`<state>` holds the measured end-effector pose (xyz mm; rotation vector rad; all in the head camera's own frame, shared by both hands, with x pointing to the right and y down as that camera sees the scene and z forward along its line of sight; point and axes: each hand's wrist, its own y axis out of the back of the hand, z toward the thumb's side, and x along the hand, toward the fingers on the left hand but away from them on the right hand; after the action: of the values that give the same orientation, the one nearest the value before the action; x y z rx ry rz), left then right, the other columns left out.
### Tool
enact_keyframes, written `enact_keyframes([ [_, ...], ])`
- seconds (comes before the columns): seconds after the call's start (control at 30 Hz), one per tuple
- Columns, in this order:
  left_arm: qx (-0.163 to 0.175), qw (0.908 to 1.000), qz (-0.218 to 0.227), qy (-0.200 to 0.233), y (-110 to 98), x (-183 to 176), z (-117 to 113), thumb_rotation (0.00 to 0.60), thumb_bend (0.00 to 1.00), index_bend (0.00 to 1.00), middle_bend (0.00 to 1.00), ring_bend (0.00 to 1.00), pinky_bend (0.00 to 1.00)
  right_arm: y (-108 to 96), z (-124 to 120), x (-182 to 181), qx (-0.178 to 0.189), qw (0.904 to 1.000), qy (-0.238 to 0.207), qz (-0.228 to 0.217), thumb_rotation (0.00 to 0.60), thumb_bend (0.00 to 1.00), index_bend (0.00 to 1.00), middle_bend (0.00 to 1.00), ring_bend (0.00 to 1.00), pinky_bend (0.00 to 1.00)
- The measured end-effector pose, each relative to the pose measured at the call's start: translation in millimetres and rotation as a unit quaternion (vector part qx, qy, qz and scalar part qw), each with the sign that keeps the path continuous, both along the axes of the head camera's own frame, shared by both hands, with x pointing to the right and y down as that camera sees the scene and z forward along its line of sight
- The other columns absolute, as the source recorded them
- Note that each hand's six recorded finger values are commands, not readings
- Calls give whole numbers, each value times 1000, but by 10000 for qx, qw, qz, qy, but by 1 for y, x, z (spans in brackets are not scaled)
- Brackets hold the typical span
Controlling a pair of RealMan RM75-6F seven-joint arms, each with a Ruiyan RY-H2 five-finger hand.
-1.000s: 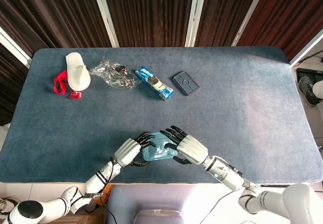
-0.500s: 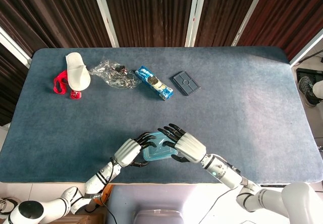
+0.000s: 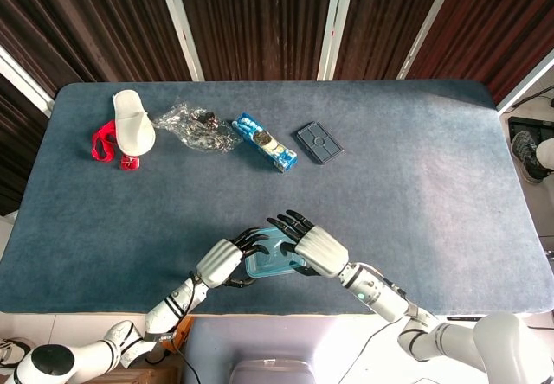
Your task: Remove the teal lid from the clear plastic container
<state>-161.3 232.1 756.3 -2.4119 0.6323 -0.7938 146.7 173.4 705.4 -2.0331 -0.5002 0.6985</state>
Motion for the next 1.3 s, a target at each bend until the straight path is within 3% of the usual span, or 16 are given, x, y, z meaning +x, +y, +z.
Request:
enact_keyframes([
  [0.23,6,10000,-15,23,-1,0,-1,600,384,353,526,406,486,-1,0,-3,175,9998,-27,90,600,503,870,198,0,4],
  [0.6,47,9999,-58,82,-2,-2,-5,600,384,338,491,335,267,-2,-1,-4,261,9995,9,151,600,504,897,209,0,8],
  [0.67,50,9999,-64,118,-1,-2,-7,600,383,321,449,270,245,-2,-2,-4,252,9996,-11,149,600,504,897,209,0,8],
  [0.8,113,9998,-43,149,0,-3,-10,600,372,244,264,84,214,0,-4,-5,290,9995,-48,102,600,504,897,209,0,8],
  [0.9,165,9998,-46,128,-1,-3,-11,600,368,176,172,11,177,0,-7,-6,310,9994,-90,97,600,504,897,209,0,8],
  [1.07,310,9995,-102,57,-4,-5,-11,600,355,17,16,0,88,-1,-13,-6,391,9990,-171,101,600,504,897,209,0,8],
  [1.3,414,9988,-241,74,-9,-6,-14,600,344,0,0,0,36,-2,-19,-6,456,9987,-220,97,600,504,897,209,0,8],
])
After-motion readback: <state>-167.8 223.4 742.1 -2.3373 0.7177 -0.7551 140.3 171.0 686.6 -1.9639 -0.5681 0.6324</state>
